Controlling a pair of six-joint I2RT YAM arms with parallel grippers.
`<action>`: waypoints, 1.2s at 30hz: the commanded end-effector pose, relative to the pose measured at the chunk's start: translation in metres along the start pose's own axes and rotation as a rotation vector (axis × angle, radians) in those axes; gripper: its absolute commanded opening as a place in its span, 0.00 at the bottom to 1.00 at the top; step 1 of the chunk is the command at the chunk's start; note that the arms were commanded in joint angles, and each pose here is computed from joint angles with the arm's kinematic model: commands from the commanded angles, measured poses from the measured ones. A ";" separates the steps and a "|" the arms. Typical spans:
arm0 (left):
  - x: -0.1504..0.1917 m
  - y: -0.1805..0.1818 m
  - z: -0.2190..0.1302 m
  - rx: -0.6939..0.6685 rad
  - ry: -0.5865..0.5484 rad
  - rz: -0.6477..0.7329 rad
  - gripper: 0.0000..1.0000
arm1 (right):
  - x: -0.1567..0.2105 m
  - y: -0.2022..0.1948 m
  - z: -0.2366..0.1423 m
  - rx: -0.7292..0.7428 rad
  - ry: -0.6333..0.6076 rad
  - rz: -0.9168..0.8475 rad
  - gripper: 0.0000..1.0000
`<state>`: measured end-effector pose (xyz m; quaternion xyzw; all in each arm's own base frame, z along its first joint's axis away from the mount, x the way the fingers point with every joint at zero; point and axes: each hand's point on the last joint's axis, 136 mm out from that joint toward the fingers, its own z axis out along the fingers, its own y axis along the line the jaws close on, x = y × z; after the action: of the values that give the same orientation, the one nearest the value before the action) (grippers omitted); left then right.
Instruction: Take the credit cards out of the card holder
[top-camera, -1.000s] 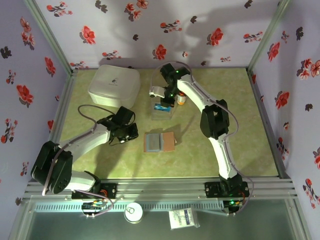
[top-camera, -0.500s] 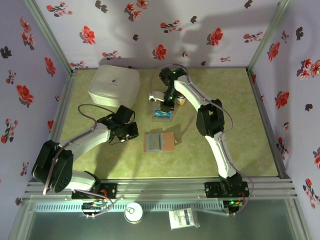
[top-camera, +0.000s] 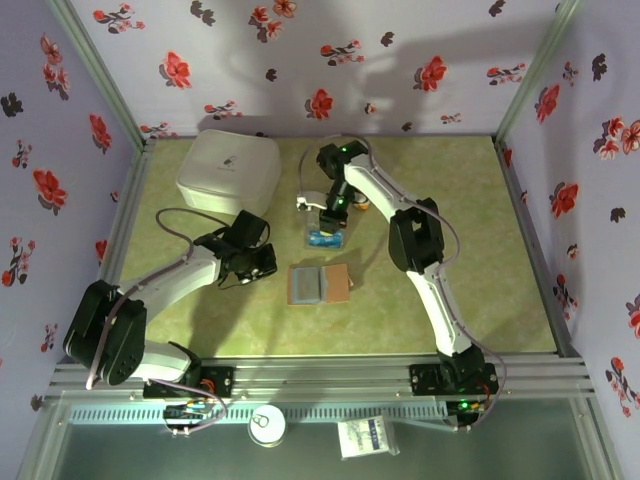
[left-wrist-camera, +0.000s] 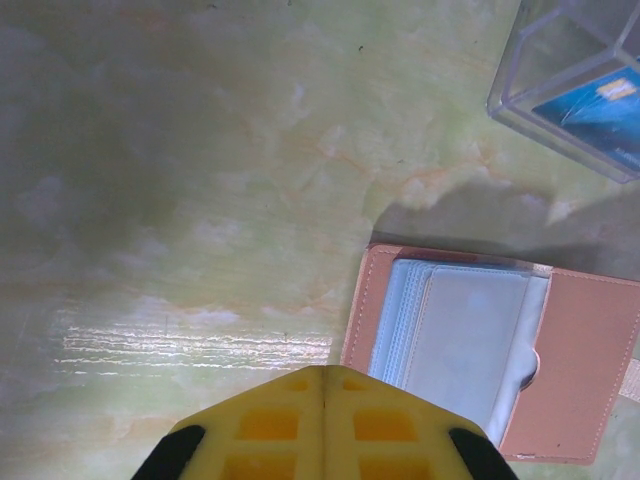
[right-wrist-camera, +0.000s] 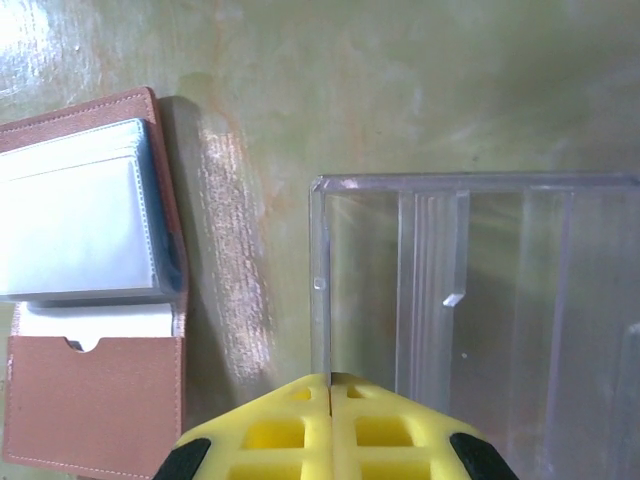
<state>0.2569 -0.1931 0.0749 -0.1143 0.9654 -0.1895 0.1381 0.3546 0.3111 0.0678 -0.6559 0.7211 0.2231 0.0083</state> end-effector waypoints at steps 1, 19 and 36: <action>-0.004 -0.003 -0.002 0.017 -0.005 0.009 0.00 | 0.008 0.016 0.015 -0.088 0.050 0.033 0.07; -0.011 -0.019 -0.001 0.058 -0.002 0.039 0.00 | -0.015 0.012 -0.050 0.177 -0.062 0.121 0.28; -0.009 -0.041 0.022 0.122 0.040 0.057 0.00 | -0.022 0.013 -0.065 0.499 -0.494 0.795 0.30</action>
<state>0.2754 -0.2232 0.0680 -0.0919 0.9605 -0.2298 0.1275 0.3415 0.3036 0.1141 -0.3725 0.8963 0.1636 0.1766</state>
